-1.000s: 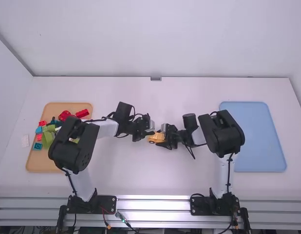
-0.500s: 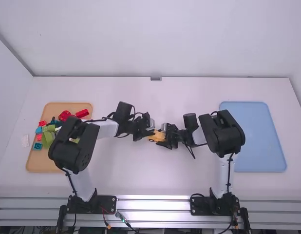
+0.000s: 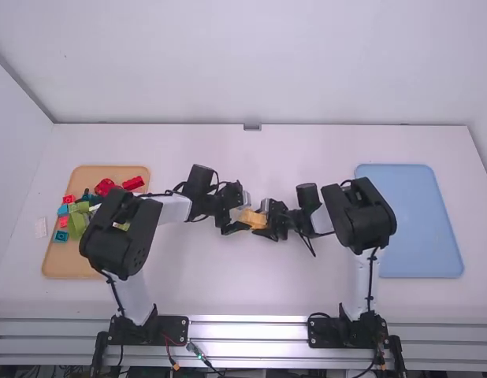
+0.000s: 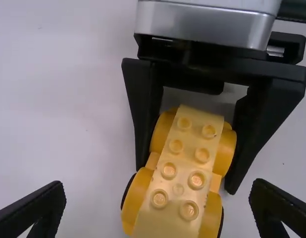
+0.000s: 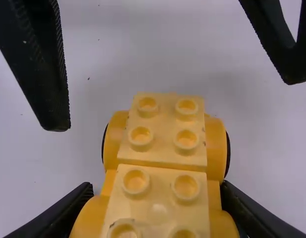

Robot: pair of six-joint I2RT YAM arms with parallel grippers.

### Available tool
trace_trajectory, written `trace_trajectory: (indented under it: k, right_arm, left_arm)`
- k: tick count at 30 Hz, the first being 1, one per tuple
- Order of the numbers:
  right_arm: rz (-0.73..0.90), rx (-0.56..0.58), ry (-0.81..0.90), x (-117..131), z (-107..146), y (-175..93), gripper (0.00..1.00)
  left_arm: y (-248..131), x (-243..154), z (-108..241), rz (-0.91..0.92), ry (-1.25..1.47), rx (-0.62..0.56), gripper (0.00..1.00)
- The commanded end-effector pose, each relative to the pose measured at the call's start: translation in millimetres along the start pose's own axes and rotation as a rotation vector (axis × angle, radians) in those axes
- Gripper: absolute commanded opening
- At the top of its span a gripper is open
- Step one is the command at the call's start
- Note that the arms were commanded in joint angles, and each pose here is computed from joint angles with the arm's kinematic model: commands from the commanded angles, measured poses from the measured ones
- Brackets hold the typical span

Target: Assemble lego blocks to make yellow taxi

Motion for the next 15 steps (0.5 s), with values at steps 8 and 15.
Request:
trace_trajectory:
  k: [8, 15]
  right_arm:
    - [-0.017, 0.006, -0.004, 1.4, 1.6, 7.3, 0.59]
    - [-0.057, -0.014, -0.049, 8.7, 0.7, 7.2, 0.52]
  left_arm:
    - [-15.6, -7.9, -20.3, 0.054, 0.023, -0.094, 0.08]
    - [-14.9, -20.2, -7.3, 0.103, 0.017, -0.041, 0.02]
Point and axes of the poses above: each hand's point on the last joint's axis, 136 mm out from that joint toward the fingers, its own y axis out along the fingers, its own x axis along the line the jaws close on, z = x × y, the point moved 4 cm from there along -y, back along the fingers, and after that the axes turned 11 degrees about -y, right-handed, at the moved point
